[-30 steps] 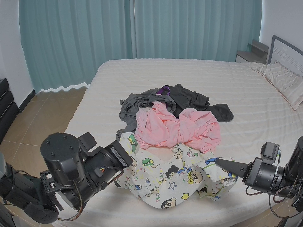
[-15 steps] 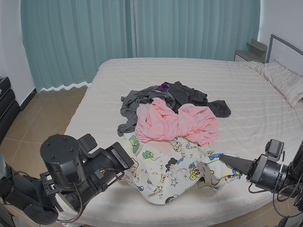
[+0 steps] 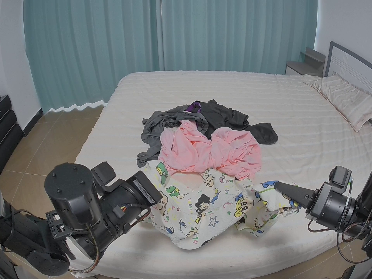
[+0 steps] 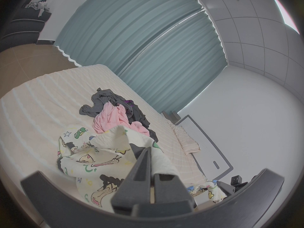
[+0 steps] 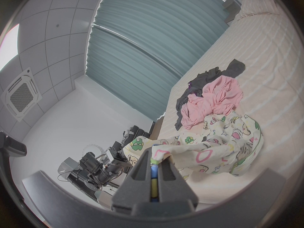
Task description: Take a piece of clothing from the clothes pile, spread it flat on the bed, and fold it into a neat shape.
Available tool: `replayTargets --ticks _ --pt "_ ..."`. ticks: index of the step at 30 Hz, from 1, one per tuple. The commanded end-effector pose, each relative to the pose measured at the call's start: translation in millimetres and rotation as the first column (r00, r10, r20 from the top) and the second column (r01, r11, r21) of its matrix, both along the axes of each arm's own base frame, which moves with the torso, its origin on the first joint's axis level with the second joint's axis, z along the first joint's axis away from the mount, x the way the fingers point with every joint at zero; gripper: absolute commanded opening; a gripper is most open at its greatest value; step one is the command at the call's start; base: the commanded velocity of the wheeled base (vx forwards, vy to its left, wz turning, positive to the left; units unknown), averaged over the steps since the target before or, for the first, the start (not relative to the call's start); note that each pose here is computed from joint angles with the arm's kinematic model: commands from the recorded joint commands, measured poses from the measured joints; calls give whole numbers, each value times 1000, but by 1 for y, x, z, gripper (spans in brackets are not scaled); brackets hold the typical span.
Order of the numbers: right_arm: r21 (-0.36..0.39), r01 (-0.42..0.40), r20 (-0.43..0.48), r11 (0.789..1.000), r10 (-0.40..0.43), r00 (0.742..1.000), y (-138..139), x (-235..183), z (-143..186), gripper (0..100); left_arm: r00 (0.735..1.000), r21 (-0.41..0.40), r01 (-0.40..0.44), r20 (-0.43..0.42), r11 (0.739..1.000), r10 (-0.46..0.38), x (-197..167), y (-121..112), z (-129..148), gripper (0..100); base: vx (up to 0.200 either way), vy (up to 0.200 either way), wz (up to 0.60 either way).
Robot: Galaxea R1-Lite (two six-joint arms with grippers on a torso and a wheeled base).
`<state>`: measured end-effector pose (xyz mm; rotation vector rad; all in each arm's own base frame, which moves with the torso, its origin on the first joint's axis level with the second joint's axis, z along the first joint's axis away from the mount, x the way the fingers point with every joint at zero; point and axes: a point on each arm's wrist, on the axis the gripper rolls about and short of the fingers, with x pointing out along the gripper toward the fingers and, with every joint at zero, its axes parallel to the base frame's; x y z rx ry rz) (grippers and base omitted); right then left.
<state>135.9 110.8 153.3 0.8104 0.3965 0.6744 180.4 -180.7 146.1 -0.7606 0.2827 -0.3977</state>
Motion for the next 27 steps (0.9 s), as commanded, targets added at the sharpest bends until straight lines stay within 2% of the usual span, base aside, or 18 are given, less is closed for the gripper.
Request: replayTargets --ticks 1,27 --pt "8 5 10 1000 -5 1000 0 1 1 0 1000 -7 -2 6 1000 2 0 0 2 0 0 -200 0" --pt "33 51 39 998 -52 998 -6 6 6 0 999 -36 -17 36 999 18 1 2 6 0 0 -200 0"
